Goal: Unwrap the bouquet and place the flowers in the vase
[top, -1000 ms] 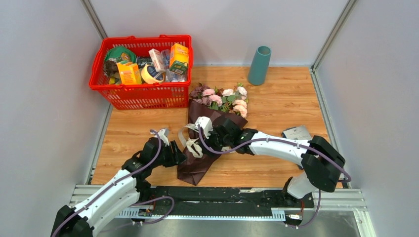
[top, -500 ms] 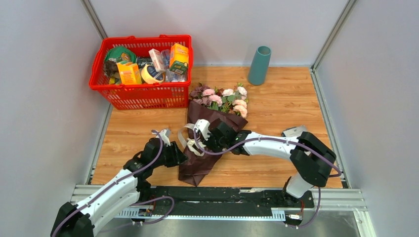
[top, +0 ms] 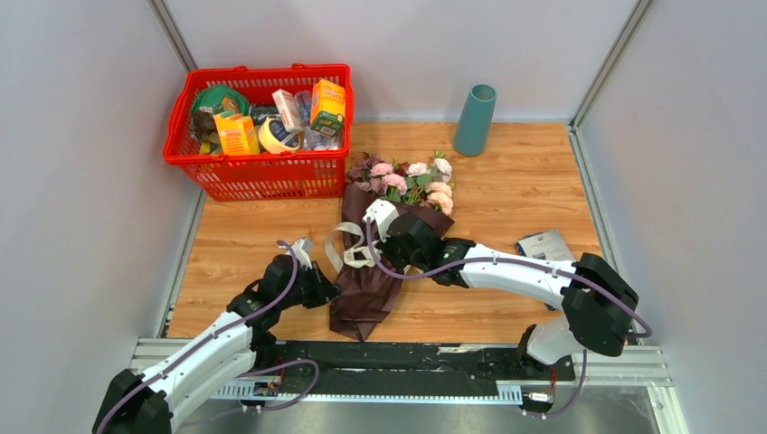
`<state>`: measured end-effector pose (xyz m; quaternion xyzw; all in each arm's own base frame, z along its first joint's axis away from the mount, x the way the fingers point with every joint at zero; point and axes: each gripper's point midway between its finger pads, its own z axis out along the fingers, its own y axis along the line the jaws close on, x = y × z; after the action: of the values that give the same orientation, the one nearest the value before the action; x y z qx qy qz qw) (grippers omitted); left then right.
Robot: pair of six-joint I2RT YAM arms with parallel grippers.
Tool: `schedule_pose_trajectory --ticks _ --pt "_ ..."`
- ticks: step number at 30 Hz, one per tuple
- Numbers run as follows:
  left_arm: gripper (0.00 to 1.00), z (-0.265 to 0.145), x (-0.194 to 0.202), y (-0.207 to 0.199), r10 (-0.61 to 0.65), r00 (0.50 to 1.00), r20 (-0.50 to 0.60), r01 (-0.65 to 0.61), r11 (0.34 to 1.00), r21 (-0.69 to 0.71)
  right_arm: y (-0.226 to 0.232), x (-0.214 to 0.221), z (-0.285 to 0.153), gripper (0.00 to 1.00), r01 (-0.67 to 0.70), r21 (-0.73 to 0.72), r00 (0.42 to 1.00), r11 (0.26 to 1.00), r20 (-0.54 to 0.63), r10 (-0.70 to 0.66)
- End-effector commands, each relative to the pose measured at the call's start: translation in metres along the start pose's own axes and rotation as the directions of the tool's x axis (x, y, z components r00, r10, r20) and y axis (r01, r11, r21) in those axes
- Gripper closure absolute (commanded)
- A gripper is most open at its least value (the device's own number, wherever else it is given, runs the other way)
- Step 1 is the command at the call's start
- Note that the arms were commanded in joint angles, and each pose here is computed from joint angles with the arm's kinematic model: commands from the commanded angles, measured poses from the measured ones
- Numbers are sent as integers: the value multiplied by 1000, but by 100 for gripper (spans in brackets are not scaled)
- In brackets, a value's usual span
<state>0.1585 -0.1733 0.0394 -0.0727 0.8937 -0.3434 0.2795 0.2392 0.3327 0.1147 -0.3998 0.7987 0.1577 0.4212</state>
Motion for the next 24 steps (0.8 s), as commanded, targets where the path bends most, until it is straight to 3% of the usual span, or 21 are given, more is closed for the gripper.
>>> schedule_pose_trajectory --ticks 1,5,10,13,18,24 --pt "100 -2 -8 -2 -17 999 37 18 1000 -9 -26 -39 -20 100 -179 152 976 972 150 156" --pt "100 -3 -9 6 -24 999 43 27 998 -57 -71 -43 -44 100 -324 376 936 868 259 237" --pt "100 -5 -8 10 -36 999 38 39 996 -82 -103 -38 -77 98 -505 481 852 716 412 324" --pt "100 -5 -7 12 -43 998 38 46 995 -93 -128 -19 -95 94 -579 579 808 573 500 311" --pt "100 -6 -7 10 -53 998 38 56 995 -87 -149 -5 -109 87 -582 677 810 451 532 247" --pt "100 -9 -7 9 -66 997 50 70 995 -78 -170 19 -128 69 -612 735 791 293 576 207"
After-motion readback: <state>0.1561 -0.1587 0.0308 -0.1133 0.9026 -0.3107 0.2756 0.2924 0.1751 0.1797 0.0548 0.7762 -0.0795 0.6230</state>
